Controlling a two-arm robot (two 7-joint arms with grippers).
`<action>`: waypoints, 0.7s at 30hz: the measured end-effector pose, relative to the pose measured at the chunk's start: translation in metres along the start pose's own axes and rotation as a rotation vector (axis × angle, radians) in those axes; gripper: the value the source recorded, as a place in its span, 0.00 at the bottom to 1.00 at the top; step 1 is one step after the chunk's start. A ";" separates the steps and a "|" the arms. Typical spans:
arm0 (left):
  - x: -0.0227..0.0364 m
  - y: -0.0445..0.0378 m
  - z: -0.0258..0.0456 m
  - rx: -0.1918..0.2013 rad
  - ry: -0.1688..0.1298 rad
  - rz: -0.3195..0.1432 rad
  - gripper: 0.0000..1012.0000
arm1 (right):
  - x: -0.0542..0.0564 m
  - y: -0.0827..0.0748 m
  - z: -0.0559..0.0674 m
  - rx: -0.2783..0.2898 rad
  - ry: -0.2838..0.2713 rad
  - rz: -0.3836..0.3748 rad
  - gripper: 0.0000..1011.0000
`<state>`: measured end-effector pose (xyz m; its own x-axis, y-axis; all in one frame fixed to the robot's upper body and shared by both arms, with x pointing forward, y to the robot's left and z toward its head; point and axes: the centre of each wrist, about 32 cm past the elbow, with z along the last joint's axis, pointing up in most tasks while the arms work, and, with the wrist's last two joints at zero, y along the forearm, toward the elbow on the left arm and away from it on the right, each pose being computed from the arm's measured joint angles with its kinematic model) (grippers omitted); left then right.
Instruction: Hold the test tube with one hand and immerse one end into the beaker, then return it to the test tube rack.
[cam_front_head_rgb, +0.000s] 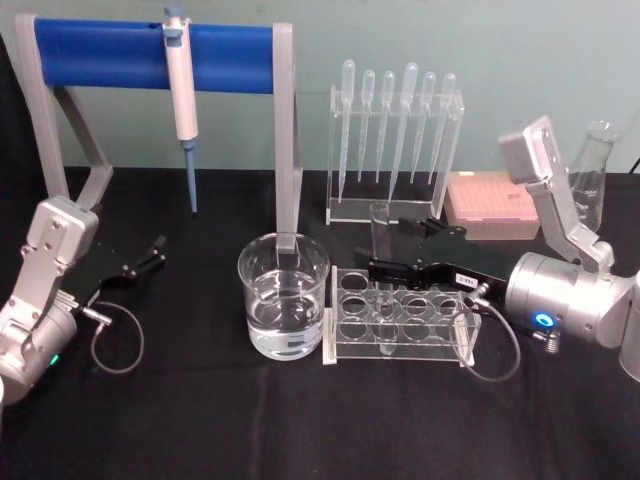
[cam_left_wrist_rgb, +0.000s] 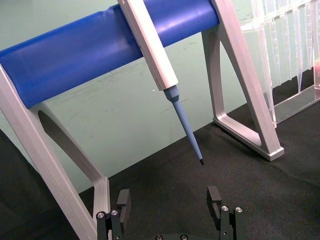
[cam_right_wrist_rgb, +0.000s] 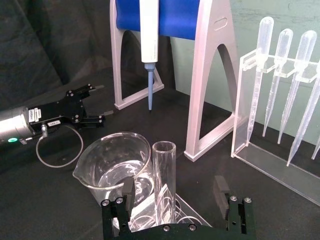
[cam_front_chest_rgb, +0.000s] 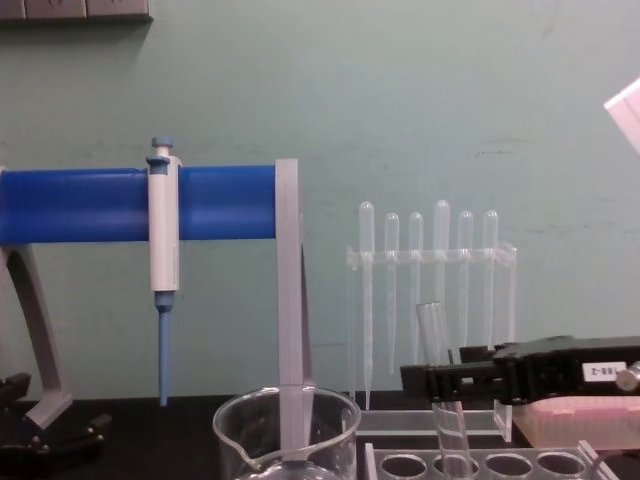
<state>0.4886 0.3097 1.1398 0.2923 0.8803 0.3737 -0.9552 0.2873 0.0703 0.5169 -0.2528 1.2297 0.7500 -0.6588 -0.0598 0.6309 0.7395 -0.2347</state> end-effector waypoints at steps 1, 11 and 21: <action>0.0000 0.0000 0.0000 0.000 0.000 0.000 0.99 | 0.001 0.002 0.000 -0.001 0.005 0.003 0.98; 0.0000 0.0000 0.0000 0.000 0.000 0.000 0.99 | 0.001 0.008 0.004 0.000 0.005 0.003 0.76; 0.0000 0.0000 0.0000 0.000 0.000 0.000 0.99 | -0.005 0.006 0.007 0.007 0.000 0.013 0.44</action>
<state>0.4886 0.3097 1.1398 0.2923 0.8803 0.3737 -0.9552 0.2874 0.0703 0.5187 -0.2440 1.2352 0.7584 -0.6488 -0.0629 0.6222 0.7493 -0.2269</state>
